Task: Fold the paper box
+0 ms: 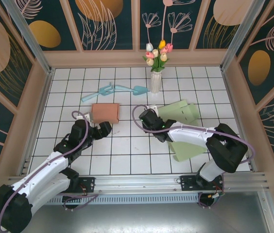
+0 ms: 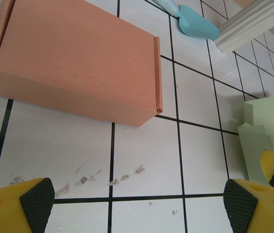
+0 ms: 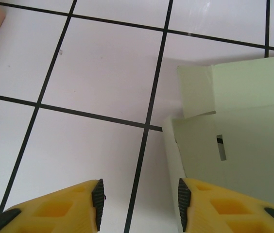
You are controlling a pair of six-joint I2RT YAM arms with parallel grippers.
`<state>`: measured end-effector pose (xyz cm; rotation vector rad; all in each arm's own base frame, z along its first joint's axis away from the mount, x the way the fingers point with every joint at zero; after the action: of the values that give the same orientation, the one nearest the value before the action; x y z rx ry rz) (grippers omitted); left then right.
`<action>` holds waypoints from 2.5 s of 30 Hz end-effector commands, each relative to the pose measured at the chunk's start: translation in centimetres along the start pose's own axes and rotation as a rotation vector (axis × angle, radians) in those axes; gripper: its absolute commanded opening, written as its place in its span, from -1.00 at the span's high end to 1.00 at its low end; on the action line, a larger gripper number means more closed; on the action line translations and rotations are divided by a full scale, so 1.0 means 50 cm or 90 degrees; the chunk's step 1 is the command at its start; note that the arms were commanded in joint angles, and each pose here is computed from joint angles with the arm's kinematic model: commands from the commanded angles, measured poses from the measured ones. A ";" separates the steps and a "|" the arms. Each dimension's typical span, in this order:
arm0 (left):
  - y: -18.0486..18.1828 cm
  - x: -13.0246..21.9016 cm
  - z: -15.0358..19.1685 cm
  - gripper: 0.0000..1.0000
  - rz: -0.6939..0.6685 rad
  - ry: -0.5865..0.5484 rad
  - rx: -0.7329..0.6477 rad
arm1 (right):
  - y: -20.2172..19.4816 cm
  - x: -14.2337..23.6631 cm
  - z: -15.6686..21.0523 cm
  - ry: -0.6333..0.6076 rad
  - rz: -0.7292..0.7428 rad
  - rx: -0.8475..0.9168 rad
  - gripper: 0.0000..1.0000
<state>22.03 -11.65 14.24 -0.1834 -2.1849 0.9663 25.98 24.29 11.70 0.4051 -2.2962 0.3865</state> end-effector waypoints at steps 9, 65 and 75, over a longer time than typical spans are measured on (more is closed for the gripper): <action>0.001 -0.001 0.003 -0.83 0.000 0.003 -0.009 | -0.028 -0.052 0.043 0.063 0.054 0.021 0.03; -0.202 -0.307 0.116 1.00 -0.187 -0.010 -0.173 | -0.180 0.187 -0.027 -0.235 -0.071 -0.124 -0.08; -0.278 -0.166 0.054 1.00 0.063 -0.193 -0.333 | -0.108 0.271 -0.135 -0.264 -0.212 0.348 -0.09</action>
<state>28.84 -26.44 14.53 -0.2404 -2.4828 0.5091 24.98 18.74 26.43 0.9216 -2.5820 0.4134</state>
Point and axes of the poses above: each hand's point on the last joint's axis, 136 mm out from that joint toward the fingers, its own x axis back along the fingers, its own y axis along the line the jaws close on, z = x × y, the point moved 5 cm from there along x, back along the fingers, and after that the axes turned 13 degrees about x, right-handed, at the moved point
